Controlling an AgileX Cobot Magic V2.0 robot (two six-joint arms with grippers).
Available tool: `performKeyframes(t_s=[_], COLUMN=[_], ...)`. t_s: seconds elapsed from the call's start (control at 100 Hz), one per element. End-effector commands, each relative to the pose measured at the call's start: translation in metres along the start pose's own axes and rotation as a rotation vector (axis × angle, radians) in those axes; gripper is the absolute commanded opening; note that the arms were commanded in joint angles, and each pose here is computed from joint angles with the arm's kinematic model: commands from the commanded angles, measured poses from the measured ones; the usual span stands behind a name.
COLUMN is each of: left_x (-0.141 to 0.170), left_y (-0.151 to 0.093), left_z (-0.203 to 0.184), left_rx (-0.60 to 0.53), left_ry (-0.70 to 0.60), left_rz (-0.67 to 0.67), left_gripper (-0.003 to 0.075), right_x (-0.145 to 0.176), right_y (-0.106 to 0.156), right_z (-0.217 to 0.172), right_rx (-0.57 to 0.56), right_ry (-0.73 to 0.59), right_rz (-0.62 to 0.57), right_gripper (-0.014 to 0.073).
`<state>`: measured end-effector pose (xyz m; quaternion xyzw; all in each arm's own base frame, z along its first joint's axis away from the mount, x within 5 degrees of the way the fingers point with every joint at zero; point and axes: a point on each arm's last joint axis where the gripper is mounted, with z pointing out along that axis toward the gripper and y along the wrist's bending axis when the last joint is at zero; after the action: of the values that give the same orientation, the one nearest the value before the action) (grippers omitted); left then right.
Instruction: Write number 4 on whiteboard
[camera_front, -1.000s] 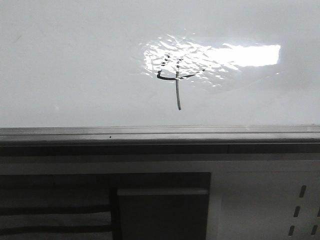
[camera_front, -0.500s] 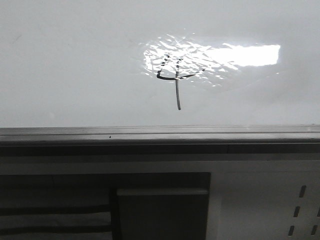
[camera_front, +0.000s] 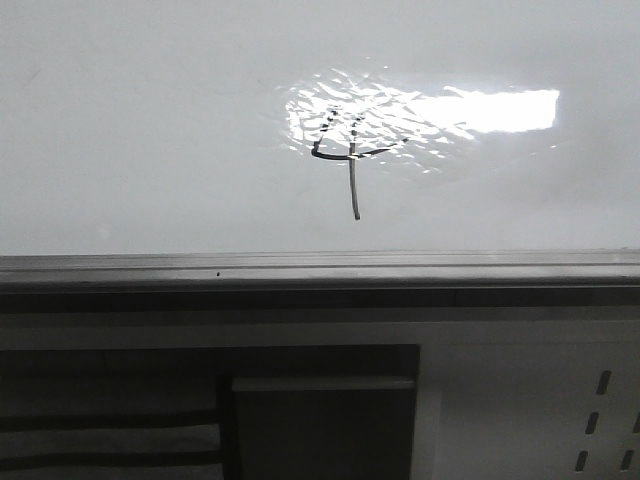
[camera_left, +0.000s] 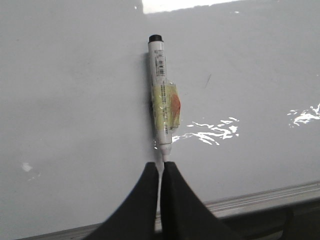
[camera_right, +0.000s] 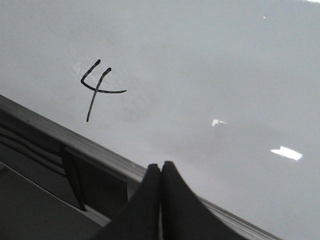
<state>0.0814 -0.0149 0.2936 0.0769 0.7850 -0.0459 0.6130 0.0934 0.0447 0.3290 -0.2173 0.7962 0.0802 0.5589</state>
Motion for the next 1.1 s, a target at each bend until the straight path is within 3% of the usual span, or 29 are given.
performKeyframes(t_s=[0.0, 0.22, 0.45, 0.71, 1.09], left_x=[-0.01, 0.015, 0.05, 0.084, 0.09], left_y=[0.001, -0.002, 0.004, 0.007, 0.007], left_z=[-0.014, -0.037, -0.024, -0.01, -0.007], left_rx=[-0.035, -0.068, -0.119, -0.15, -0.148], left_ry=[-0.145, -0.256, -0.304, -0.426, -0.365], left_rz=[-0.014, 0.025, -0.085, -0.071, -0.076], left_gripper=[-0.002, -0.002, -0.002, -0.002, -0.002], right_x=[-0.013, -0.013, -0.013, -0.013, -0.013], right_y=[-0.001, -0.001, -0.001, -0.001, -0.001], right_z=[-0.004, -0.004, -0.004, -0.004, -0.004], right_rx=[-0.001, -0.001, -0.001, -0.001, -0.001], right_ry=[-0.09, -0.09, -0.09, -0.09, -0.09], right_rz=[-0.014, -0.014, -0.014, -0.014, -0.014], right_gripper=[-0.0072, -0.0072, -0.0072, -0.0072, -0.0072])
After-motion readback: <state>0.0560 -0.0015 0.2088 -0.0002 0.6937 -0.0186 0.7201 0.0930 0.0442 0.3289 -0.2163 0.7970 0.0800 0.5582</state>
